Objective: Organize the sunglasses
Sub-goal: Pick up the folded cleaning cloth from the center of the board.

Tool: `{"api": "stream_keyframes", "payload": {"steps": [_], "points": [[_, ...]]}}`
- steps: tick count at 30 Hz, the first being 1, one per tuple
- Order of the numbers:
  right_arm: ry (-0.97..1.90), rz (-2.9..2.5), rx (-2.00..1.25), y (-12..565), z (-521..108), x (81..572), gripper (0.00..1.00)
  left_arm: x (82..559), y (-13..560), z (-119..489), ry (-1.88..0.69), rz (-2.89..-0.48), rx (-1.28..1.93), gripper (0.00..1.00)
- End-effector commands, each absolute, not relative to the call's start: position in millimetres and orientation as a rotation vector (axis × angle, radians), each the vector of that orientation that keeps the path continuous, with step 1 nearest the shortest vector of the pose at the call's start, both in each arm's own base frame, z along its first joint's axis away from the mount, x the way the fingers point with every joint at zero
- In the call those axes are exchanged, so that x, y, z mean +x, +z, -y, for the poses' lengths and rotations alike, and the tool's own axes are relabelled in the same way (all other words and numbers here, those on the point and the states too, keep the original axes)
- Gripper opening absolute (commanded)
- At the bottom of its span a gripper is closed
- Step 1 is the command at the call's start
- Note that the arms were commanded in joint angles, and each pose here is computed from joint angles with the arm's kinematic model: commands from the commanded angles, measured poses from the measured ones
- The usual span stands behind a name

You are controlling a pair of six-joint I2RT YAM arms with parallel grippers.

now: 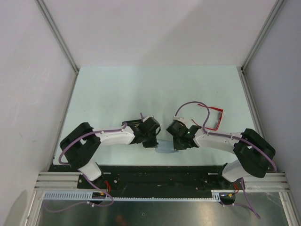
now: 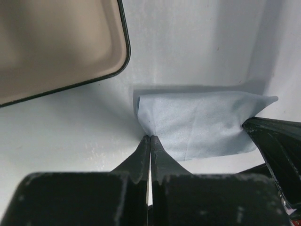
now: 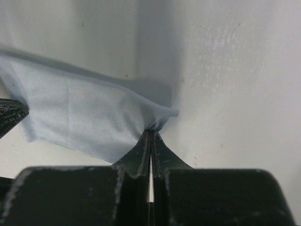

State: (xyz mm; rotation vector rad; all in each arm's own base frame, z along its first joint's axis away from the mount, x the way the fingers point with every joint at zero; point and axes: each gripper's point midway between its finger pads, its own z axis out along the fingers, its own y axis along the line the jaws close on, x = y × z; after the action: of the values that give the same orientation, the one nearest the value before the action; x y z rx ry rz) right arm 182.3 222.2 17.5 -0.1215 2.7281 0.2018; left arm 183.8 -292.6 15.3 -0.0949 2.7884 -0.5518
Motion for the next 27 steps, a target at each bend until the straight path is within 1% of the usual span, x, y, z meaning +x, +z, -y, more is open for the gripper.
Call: {"api": "stream_keyframes", "payload": {"steps": [1,5,12,20,27], "points": [[0.256,-2.664,-0.116,30,-228,188,0.0,196,25,291,-0.498,-2.739,-0.057,0.0],[0.321,-2.611,-0.124,50,-241,195,0.0,206,48,294,-0.523,-2.668,-0.045,0.0],[0.377,-2.548,-0.151,76,-263,210,0.0,213,71,288,-0.53,-2.609,-0.066,0.0],[0.434,-2.499,-0.184,97,-287,223,0.0,222,87,258,-0.475,-2.559,-0.138,0.0],[0.474,-2.473,-0.224,100,-311,235,0.0,230,93,222,-0.429,-2.525,-0.215,0.0]]}}
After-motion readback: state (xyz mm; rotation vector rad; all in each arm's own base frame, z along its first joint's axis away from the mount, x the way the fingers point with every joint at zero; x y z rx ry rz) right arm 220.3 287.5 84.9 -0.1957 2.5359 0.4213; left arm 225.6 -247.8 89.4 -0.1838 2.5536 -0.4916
